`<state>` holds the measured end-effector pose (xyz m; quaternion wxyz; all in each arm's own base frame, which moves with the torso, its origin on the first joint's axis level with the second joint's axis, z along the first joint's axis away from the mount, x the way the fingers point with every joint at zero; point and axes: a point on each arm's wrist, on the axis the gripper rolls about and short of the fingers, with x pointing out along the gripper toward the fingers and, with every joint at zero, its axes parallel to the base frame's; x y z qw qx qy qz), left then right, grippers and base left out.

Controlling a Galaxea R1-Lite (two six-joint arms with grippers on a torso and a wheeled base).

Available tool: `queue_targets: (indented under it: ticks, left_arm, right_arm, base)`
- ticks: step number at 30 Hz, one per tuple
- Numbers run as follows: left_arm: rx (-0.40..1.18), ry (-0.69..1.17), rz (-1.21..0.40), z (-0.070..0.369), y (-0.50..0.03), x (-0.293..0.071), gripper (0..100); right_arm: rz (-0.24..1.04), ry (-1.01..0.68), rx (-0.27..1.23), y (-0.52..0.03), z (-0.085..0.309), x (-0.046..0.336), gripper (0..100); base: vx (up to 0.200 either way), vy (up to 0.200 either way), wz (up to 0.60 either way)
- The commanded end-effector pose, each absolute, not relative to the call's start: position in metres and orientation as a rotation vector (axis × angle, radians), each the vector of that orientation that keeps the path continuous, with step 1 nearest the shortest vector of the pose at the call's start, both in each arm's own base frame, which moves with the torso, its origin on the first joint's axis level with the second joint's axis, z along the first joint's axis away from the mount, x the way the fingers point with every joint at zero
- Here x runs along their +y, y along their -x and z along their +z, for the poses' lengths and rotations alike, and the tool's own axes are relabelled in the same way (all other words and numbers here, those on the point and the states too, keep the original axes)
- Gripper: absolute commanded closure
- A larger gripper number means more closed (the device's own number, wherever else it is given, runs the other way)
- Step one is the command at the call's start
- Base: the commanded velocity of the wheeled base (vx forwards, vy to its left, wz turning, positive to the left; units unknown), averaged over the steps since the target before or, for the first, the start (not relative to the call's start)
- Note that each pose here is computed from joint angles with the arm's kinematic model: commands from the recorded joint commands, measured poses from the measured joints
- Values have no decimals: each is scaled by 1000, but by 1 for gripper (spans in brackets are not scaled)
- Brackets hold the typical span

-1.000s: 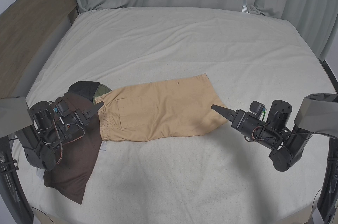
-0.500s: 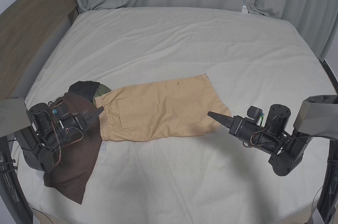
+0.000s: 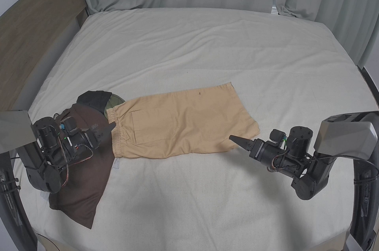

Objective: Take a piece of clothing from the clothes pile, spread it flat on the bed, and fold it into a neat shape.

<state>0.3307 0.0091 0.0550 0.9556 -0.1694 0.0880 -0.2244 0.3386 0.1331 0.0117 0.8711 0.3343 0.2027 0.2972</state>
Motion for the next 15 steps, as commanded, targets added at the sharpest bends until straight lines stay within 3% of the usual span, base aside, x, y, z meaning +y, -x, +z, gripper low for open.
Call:
queue_targets:
  ticks: [1, 15]
  left_arm:
    - [179, 345, -455, 54, -331, 9, 0]
    - [174, 344, -454, 56, -331, 10, 0]
  right_arm:
    - [583, -695, 468, -345, -16, 138, 0]
    - [522, -697, 413, -366, -34, 151, 0]
  base:
    - [0, 0, 0]
    - [0, 0, 0]
